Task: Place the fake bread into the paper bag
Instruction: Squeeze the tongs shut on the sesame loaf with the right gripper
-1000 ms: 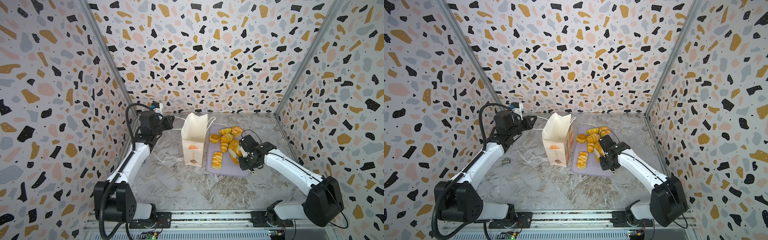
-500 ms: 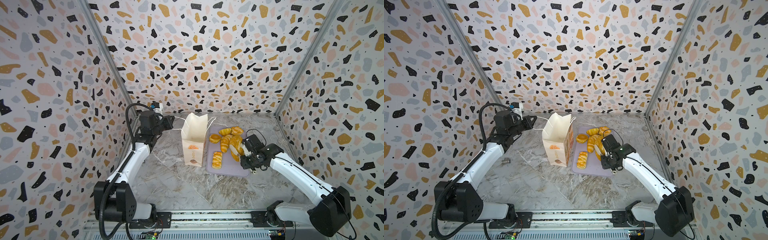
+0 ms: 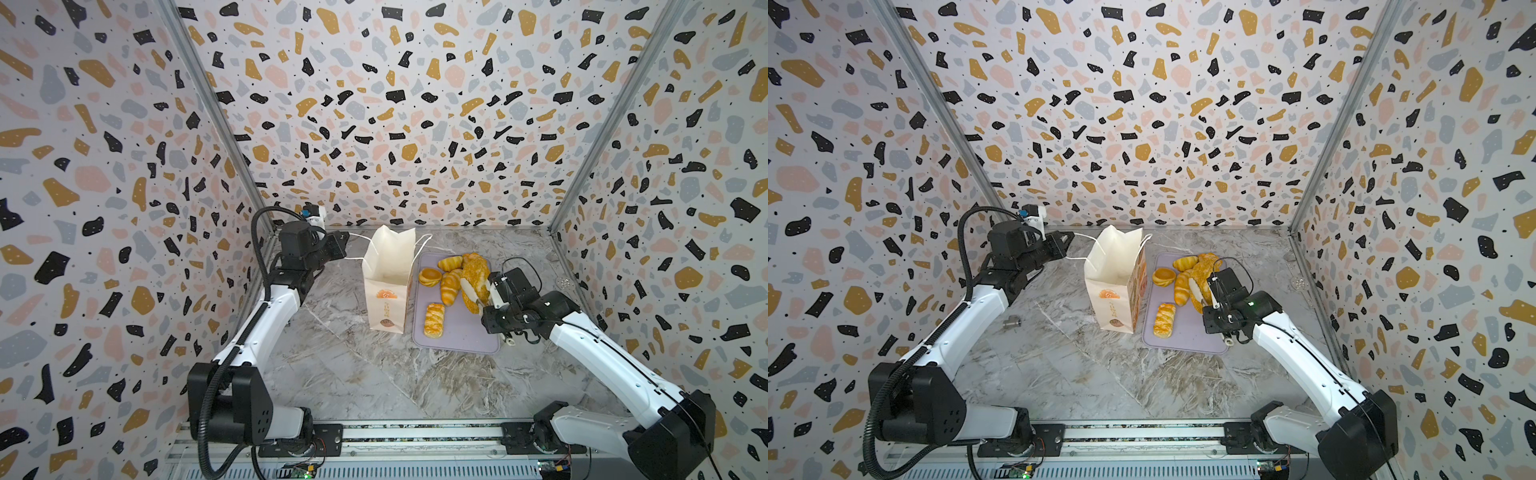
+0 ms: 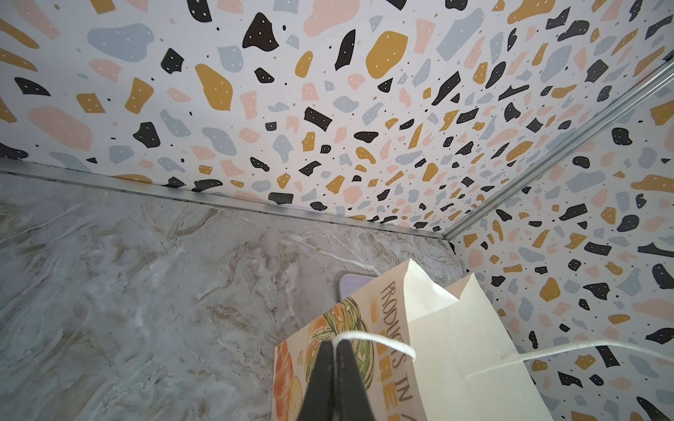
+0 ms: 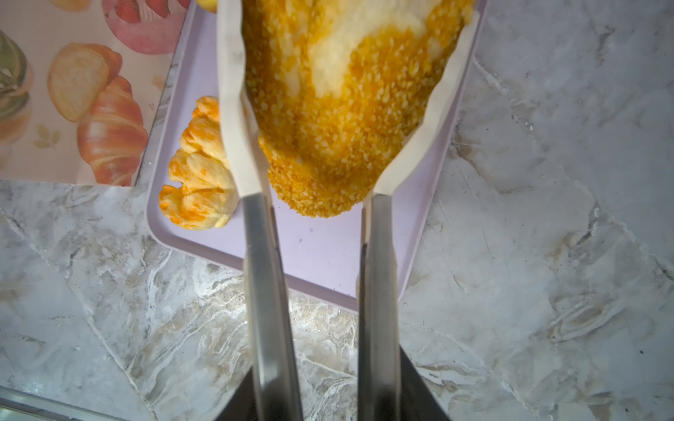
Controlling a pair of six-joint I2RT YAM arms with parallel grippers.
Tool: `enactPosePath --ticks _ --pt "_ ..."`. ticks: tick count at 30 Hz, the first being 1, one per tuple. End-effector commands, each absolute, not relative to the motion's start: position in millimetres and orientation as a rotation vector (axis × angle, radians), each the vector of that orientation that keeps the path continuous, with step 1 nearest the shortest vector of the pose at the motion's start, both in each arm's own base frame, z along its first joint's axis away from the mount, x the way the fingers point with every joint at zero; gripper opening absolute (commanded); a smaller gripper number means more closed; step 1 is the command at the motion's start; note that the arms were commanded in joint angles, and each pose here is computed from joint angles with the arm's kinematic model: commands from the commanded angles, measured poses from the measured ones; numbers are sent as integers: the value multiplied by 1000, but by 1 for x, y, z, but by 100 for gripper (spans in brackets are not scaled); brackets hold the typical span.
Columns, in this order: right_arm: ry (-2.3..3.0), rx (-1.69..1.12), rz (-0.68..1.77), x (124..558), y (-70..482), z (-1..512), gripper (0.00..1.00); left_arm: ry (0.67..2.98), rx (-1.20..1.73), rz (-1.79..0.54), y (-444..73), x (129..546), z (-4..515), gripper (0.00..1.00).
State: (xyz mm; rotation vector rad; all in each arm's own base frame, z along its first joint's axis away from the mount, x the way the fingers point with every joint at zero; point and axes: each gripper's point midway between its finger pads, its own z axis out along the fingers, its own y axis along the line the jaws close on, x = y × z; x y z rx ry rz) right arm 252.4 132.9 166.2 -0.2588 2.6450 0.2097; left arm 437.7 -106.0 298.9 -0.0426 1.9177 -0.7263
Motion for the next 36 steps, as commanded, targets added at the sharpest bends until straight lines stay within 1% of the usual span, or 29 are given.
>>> enactPosePath --ticks 1,22,36 --pt "2529 -206 273 266 140 193 37 1889 -25 -732 -109 436 307 0" --pt "2306 -208 452 273 160 261 35 1889 -16 -738 -111 435 307 0" --pt "2225 -222 516 276 171 291 34 1892 -10 -735 -113 435 306 0"
